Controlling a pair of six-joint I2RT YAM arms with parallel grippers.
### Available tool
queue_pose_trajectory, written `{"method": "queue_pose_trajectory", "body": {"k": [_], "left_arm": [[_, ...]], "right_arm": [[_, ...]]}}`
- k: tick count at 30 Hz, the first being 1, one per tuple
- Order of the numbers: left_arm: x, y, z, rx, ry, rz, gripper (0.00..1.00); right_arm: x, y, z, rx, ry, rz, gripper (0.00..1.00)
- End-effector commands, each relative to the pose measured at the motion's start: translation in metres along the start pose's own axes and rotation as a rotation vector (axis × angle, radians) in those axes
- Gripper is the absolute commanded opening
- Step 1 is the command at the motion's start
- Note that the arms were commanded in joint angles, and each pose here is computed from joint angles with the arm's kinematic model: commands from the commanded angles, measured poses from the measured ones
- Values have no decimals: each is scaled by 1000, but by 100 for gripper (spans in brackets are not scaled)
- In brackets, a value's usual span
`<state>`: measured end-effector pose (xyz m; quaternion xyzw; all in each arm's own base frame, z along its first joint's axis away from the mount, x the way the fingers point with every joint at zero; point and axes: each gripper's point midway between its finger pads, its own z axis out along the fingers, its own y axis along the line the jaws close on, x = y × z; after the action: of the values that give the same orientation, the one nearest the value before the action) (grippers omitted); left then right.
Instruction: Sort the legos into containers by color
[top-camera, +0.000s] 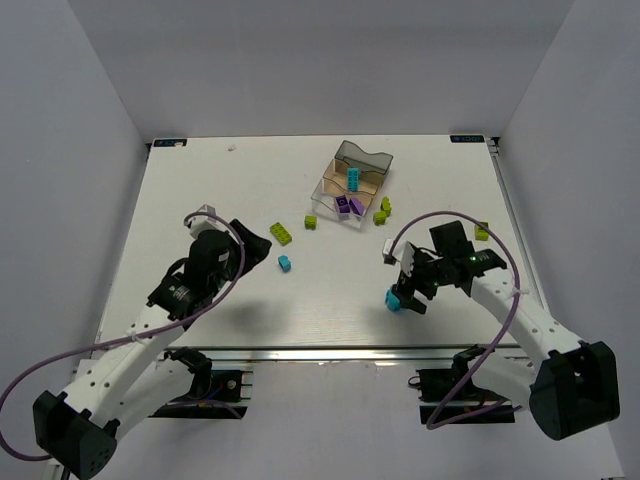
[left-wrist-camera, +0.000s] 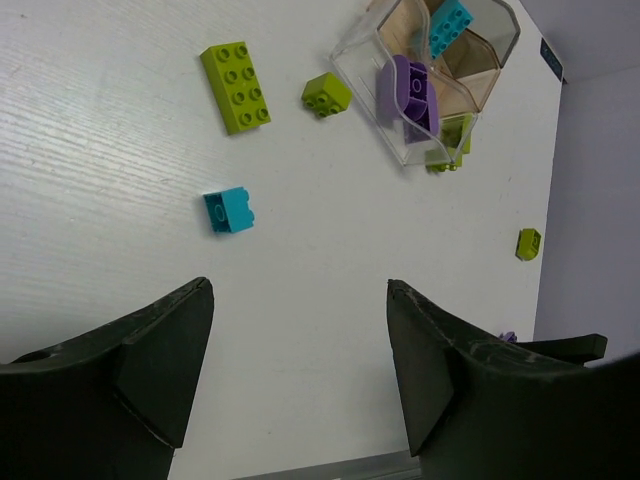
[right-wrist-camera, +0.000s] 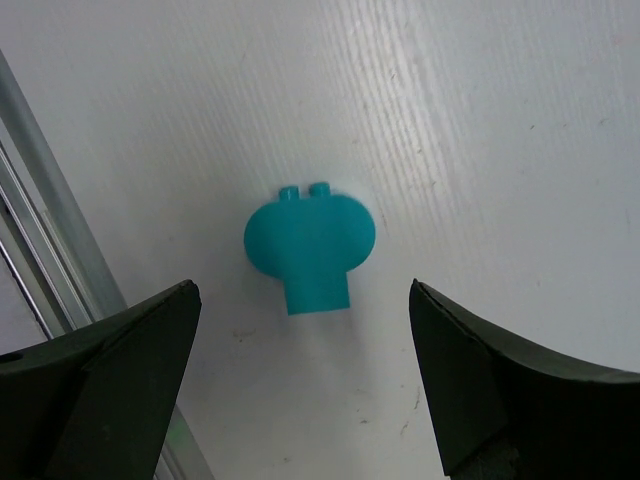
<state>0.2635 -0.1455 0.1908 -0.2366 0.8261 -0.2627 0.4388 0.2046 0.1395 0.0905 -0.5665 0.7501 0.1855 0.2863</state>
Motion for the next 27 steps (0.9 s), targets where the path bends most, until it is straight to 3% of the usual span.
{"method": "queue_pose_trajectory", "body": {"k": [1, 10, 27], "left_arm": [[2, 5, -6, 12, -10, -30, 80], [12, 17, -10, 11, -1, -44, 80], [25, 33, -13, 18, 7, -63, 80]], "right_arm": [[20, 7, -5, 12, 61, -72, 89], [50, 10, -1, 44, 103, -81, 89], [49, -11, 27, 34, 66, -87, 89]]}}
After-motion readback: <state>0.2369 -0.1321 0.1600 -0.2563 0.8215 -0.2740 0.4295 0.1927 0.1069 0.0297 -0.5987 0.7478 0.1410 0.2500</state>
